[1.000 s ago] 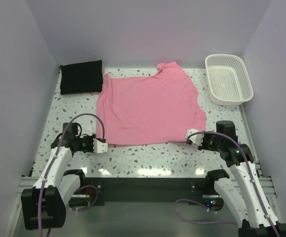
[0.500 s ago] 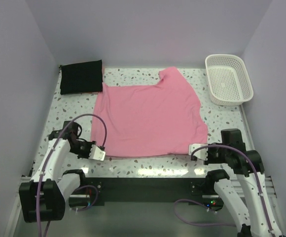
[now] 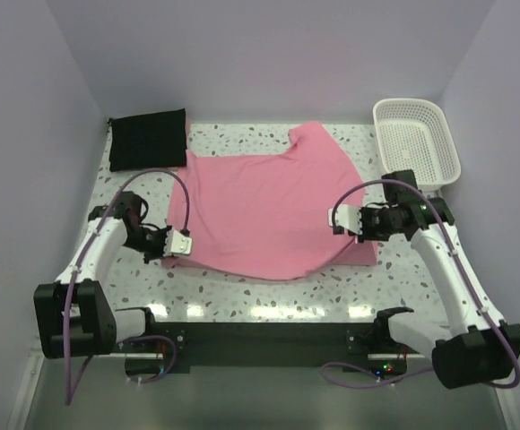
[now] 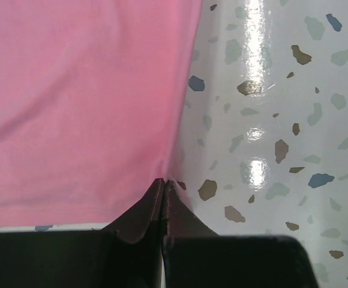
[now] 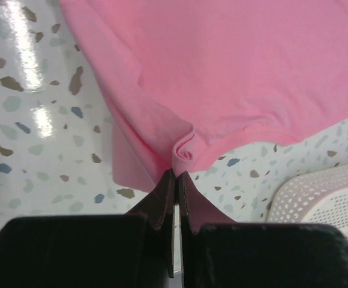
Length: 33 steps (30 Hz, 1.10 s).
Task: Fold and stack the t-shirts
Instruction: Fold the tshirt
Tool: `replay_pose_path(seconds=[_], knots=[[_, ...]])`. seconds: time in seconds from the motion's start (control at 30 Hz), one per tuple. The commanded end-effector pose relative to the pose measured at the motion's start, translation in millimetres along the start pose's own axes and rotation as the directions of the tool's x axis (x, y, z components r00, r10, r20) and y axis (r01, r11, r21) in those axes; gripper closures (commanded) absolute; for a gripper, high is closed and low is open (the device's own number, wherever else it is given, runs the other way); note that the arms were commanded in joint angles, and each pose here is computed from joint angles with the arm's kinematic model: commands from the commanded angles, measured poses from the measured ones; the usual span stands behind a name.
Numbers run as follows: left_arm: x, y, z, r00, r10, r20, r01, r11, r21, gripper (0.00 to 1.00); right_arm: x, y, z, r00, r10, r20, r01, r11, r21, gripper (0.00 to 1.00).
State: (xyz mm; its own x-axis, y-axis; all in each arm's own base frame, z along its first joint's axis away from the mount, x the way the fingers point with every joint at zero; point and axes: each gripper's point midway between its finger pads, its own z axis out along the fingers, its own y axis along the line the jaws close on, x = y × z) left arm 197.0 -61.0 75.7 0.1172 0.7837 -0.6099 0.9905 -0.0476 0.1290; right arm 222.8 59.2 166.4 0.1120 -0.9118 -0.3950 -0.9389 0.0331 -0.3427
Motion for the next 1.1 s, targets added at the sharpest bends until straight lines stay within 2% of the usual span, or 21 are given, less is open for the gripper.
replay_pose_path(seconds=[0.0,0.3,0.6,0.77,1.07], knots=[[-12,31,-7,0.999,-0.013,0.050,0.016,0.998,-0.067,1.00,-18,-50,0,0.992,-0.115,0.057,0.110,0.990,0.085,1.00],[-11,82,-10,0.984,-0.136,0.112,0.152,0.977,-0.150,1.00,-27,-138,27,0.986,-0.156,0.066,0.146,0.980,0.139,1.00],[7,122,-4,0.952,-0.277,0.127,0.297,0.936,-0.187,1.00,-16,-188,69,0.989,-0.138,0.055,0.130,0.982,0.137,1.00],[14,129,0,0.950,-0.288,0.118,0.306,0.933,-0.188,1.00,-15,-203,73,0.989,-0.135,0.059,0.124,0.980,0.154,1.00],[22,141,3,0.944,-0.312,0.108,0.328,0.925,-0.192,1.00,-5,-204,82,0.993,-0.115,0.035,0.109,0.983,0.146,1.00]])
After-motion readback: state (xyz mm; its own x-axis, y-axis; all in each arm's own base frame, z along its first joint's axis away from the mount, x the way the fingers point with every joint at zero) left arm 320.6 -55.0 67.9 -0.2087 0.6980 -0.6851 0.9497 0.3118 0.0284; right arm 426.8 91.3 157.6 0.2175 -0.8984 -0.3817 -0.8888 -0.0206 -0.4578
